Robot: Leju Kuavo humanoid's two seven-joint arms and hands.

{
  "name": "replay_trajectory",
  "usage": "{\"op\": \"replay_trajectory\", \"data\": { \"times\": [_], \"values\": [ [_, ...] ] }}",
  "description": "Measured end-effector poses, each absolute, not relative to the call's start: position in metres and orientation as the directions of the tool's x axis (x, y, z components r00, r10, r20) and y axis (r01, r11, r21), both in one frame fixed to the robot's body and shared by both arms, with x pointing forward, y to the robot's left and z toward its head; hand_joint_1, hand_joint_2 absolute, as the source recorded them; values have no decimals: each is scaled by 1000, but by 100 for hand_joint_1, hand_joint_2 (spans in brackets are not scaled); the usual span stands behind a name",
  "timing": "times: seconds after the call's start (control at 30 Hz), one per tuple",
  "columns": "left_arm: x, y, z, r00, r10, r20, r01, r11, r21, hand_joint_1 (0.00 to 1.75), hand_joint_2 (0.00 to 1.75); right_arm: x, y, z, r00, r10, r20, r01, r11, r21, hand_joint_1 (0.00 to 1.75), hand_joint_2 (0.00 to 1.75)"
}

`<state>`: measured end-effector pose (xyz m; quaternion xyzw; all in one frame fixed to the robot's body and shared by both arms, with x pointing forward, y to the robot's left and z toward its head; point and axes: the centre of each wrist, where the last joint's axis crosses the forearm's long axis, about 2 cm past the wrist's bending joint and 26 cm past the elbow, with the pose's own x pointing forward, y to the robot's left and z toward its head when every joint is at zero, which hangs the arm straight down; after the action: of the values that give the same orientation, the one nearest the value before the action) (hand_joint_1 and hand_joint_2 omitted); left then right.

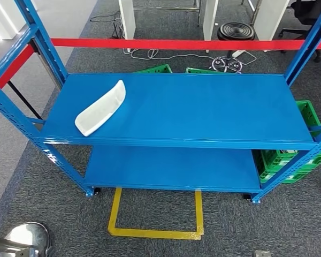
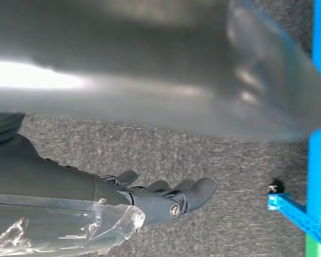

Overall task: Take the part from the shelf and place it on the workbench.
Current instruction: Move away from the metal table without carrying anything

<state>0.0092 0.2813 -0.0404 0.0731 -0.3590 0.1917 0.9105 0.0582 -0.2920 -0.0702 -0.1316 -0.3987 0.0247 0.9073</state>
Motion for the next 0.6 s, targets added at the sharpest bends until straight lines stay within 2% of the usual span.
{"op": "replay_trajectory", "data": {
  "times": [0.37, 0.5, 0.6],
  "values": [
    [10, 280, -40, 658, 311, 686, -415, 910, -14, 0, 0, 67, -293, -70, 658, 150, 738, 72, 963, -260, 0, 0],
    [10, 280, -40, 659, 306, 687, -413, 911, -10, 0, 175, 68, -294, -71, 654, 157, 740, 71, 961, -267, 0, 175],
    [10, 280, -40, 665, 286, 690, -391, 920, -4, 0, 175, 69, -295, -71, 648, 176, 741, 66, 956, -285, 0, 175]
  ]
}}
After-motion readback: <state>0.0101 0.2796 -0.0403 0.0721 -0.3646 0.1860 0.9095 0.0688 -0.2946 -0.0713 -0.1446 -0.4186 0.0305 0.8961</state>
